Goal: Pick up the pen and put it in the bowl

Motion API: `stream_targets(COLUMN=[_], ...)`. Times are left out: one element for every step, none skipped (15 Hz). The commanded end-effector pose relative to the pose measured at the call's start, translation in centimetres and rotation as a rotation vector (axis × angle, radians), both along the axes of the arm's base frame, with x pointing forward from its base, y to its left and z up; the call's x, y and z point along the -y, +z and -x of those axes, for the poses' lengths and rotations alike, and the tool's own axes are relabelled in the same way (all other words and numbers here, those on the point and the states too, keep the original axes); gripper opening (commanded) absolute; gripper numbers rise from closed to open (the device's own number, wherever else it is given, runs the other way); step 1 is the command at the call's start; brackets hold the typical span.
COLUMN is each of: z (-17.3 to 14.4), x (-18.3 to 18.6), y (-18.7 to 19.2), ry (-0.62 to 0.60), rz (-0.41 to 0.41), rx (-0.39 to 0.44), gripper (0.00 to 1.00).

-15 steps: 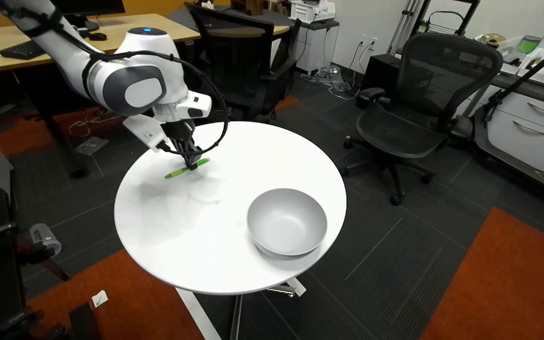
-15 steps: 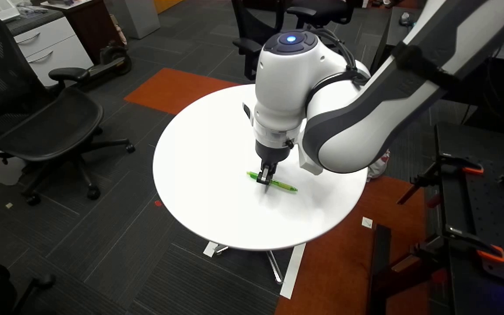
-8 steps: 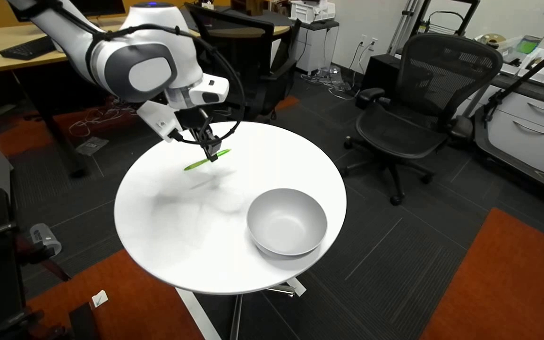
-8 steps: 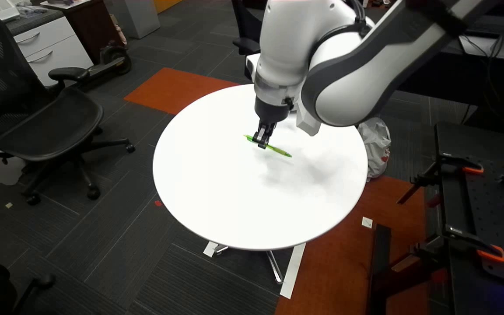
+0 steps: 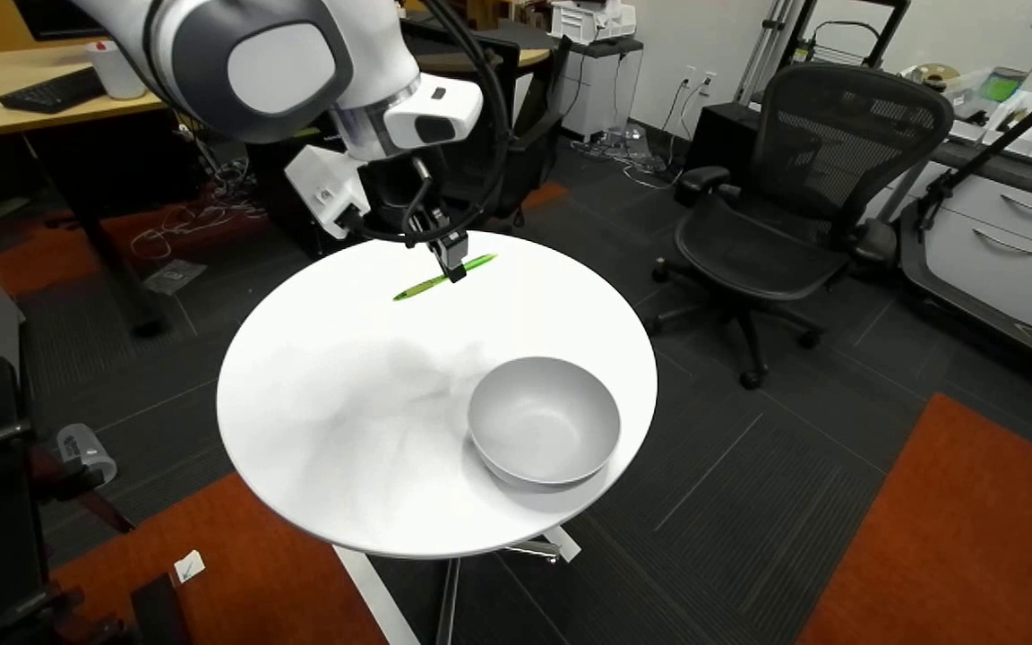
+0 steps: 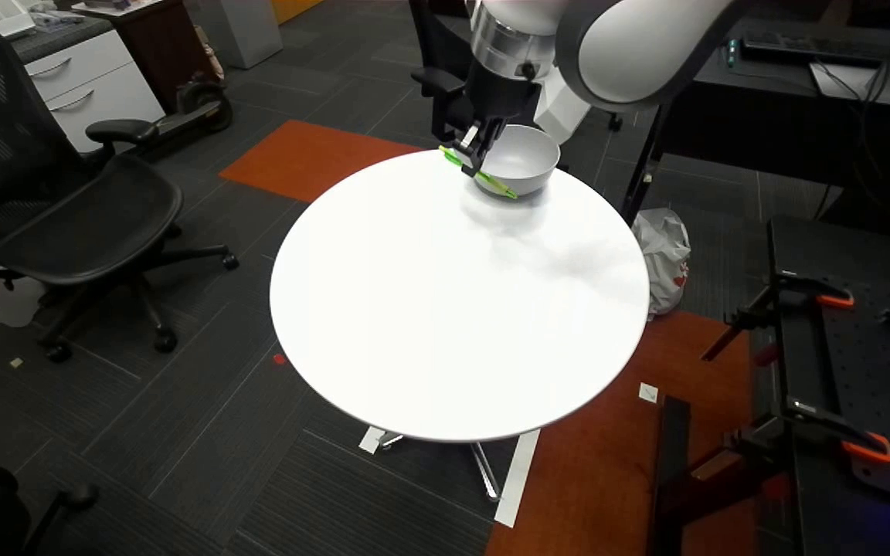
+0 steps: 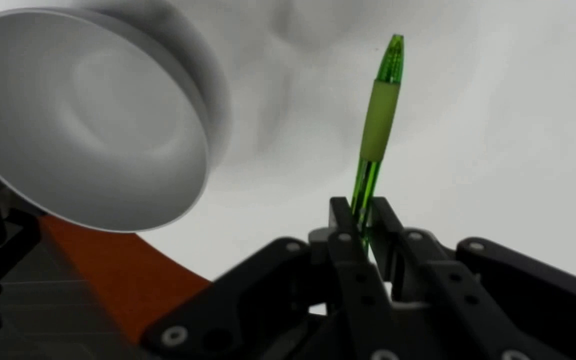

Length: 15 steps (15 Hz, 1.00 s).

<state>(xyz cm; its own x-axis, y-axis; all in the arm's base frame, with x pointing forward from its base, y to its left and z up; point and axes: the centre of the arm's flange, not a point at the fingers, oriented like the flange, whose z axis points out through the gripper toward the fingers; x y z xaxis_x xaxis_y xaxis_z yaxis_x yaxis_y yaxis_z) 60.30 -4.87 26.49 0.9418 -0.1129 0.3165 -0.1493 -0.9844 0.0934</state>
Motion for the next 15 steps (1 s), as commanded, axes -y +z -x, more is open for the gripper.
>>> stream_targets(z=[1.0, 0.8, 0.8, 0.7, 0.6, 0.4, 0.2, -0.1, -0.4, -0.7, -1.0, -1.5, -1.8, -2.3, -2.7], x=[3.3, 4.5, 5.5, 6.7, 7.7, 8.8, 9.7, 10.7, 11.6, 12.5, 13.3, 14.2, 15.0, 15.8, 16.3], y=[1.5, 1.5, 1.4, 1.4, 1.5, 1.6, 1.7, 1.8, 1.9, 2.0, 2.0, 1.8, 1.7, 1.3, 0.9], ry=[-0.099, -0.124, -0.147, -0.164, -0.184, -0.195, -0.207, -0.218, -0.227, -0.238, -0.247, -0.258, -0.269, -0.276, -0.283], rz=[0.022, 0.027, 0.032, 0.034, 0.035, 0.035, 0.038, 0.037, 0.037, 0.036, 0.038, 0.046, 0.049, 0.048, 0.045], rx=[0.029, 0.032, 0.034, 0.035, 0.037, 0.039, 0.040, 0.043, 0.044, 0.043, 0.043, 0.032, 0.026, 0.019, 0.013], gripper=[0.03, 0.03, 0.03, 0.03, 0.03, 0.03, 0.03, 0.03, 0.03, 0.03, 0.03, 0.03, 0.03, 0.03, 0.03])
